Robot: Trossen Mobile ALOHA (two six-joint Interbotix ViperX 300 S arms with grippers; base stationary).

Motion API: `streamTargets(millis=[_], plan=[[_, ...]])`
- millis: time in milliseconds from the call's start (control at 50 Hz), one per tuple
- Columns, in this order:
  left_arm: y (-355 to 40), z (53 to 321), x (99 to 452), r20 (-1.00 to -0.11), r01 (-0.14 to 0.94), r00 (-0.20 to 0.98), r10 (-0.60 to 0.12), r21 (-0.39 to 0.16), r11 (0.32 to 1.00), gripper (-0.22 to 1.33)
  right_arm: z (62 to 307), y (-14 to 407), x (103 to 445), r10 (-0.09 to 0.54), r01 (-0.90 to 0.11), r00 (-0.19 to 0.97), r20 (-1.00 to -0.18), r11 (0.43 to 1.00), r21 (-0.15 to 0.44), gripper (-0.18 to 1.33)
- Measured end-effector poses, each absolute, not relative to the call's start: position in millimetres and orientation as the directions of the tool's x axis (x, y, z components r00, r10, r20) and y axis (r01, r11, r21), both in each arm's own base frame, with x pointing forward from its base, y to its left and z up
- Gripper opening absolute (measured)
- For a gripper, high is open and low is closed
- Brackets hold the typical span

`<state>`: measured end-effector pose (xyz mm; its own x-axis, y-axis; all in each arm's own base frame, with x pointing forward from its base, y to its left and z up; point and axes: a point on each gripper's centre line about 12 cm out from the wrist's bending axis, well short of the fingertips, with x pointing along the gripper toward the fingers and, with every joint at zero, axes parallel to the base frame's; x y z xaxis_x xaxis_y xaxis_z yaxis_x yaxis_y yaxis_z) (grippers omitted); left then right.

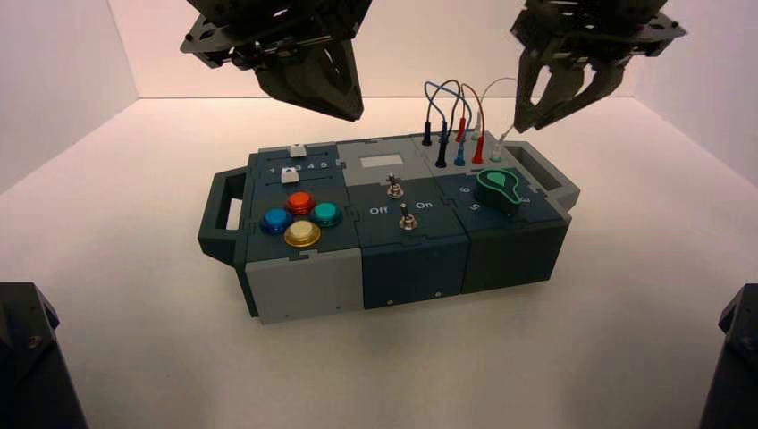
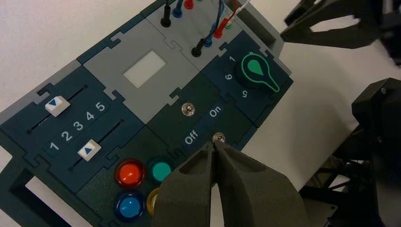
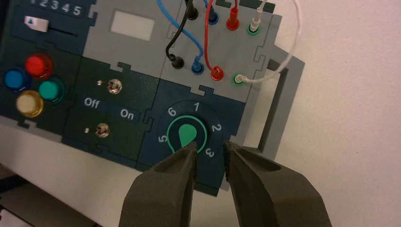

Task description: Pull the red wire.

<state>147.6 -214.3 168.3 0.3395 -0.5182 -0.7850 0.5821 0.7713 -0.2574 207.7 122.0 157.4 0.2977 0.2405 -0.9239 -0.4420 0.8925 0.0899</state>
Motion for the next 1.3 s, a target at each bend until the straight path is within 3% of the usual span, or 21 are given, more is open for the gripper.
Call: streamTargets(millis=[600, 1300], plan=[[-210, 161, 145, -0.79, 0.579, 0.337, -0.513, -0.255, 0.774, -0.16, 135, 143, 246, 0.204, -0.442, 0.242, -0.949, 0.894, 0.079, 0.66], [-212, 156, 146, -0.792, 0.578, 0.337, -0.51, -0.254, 0.776, -0.16, 124, 149, 259, 0.223, -0.438, 0.3, -0.927, 0.896, 0.074, 0.58]])
